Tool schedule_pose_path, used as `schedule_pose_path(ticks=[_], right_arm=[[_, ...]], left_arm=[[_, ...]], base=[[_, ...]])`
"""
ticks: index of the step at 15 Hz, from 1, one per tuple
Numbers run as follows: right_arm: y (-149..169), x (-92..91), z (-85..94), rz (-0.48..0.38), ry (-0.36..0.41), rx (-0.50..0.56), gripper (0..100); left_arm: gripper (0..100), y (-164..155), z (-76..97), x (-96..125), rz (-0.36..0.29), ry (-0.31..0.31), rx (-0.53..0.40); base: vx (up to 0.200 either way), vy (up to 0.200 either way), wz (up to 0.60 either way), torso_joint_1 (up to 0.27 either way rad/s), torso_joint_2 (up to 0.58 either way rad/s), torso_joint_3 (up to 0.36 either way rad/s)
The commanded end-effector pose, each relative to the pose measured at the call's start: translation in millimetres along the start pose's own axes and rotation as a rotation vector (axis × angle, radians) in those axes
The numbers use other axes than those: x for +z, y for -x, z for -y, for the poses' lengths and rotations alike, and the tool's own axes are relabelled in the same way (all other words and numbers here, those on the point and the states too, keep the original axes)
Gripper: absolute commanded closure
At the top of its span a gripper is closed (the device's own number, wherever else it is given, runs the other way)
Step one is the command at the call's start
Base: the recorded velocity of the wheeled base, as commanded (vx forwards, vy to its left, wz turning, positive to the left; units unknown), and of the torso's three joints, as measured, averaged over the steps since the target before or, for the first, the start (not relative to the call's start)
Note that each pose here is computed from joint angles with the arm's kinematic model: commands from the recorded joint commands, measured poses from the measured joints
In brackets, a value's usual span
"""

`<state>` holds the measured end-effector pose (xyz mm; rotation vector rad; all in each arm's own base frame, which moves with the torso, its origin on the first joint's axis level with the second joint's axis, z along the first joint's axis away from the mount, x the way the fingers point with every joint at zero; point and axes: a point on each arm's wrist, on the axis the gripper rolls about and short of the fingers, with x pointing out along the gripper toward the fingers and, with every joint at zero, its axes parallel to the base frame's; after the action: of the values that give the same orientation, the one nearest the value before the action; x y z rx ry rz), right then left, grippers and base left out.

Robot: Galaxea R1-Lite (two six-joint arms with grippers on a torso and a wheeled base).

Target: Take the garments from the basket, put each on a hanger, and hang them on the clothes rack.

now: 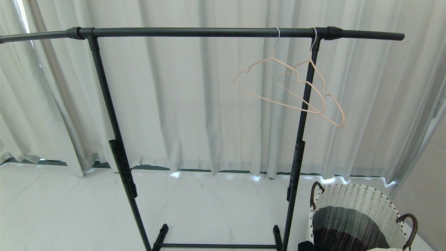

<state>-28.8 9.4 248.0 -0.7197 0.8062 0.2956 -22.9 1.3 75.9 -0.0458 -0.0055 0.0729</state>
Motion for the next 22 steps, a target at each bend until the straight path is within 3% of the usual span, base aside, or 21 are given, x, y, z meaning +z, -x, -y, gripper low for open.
schedule_pose_path(ticks=[1,8,13,16,22], right_arm=[[25.8,-5.8,-13.0,0.093,0.016,-0.121,100],[36.4,7.3,1.9,0.119,0.022,-0.153,100],[28.3,13.6,10.9,0.120,0.019,-0.108,100],[7.8,15.8,17.1,0.111,0.014,-0.053,100],[-31.2,8.8,12.1,0.120,0.013,0.141,100]], left_arm=[[0,-0.1,0.0,0.1,-0.001,0.000,0.001],[0,-0.1,0.0,0.1,-0.001,0.000,0.001],[0,-0.1,0.0,0.1,-0.001,-0.001,0.001],[0,-0.1,0.0,0.1,-0.001,0.000,0.001],[0,-0.1,0.0,0.1,-0.001,-0.004,0.001]], base=[[0.000,0.000,0.00,0.000,0.00,0.000],[-0.171,0.000,0.00,0.003,0.00,0.001],[-0.160,0.000,0.00,0.002,0.00,0.002],[0.000,0.000,0.00,0.000,0.00,0.000],[0.000,0.000,0.00,0.000,0.00,0.000]])
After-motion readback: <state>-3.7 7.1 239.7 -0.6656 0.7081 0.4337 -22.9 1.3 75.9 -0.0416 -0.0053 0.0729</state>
